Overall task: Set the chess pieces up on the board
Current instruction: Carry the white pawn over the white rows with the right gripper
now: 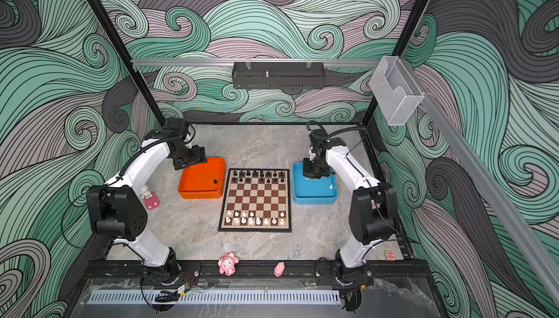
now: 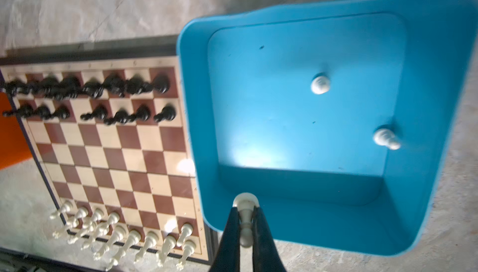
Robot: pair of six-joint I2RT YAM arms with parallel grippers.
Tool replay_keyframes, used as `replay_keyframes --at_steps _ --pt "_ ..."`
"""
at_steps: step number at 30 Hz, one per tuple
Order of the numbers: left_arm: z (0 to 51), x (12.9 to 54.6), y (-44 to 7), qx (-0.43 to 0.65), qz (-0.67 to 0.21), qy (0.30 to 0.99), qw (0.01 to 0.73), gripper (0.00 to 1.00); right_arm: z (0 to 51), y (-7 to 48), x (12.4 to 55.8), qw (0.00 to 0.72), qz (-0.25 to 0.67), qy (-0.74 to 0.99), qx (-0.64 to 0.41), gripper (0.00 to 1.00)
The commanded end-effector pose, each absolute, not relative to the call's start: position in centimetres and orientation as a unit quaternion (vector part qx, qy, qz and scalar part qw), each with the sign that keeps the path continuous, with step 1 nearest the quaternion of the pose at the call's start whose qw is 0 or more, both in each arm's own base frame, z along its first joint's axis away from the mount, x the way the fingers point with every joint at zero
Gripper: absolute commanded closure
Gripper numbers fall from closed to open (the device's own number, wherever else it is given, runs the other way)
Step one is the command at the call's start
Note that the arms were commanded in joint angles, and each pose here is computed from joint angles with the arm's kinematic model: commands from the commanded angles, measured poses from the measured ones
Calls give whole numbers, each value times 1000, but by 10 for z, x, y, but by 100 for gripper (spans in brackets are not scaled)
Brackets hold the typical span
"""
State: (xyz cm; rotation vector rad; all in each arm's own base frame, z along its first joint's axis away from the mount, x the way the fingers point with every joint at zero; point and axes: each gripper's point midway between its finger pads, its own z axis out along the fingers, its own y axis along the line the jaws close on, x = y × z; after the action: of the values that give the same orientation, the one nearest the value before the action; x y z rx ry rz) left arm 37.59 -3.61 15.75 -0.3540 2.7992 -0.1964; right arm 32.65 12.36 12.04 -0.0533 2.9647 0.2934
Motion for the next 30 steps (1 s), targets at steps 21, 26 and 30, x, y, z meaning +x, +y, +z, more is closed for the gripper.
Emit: replay_keyframes --at_steps 21,26,30 --pt "167 362 -35 -128 -77 974 168 16 81 208 243 13 54 987 -152 93" --pt "163 363 -35 -126 -75 976 164 16 82 223 242 17 55 984 -168 93" --pt "162 363 -34 -127 -74 976 163 16 79 232 239 14 53 982 -179 93"
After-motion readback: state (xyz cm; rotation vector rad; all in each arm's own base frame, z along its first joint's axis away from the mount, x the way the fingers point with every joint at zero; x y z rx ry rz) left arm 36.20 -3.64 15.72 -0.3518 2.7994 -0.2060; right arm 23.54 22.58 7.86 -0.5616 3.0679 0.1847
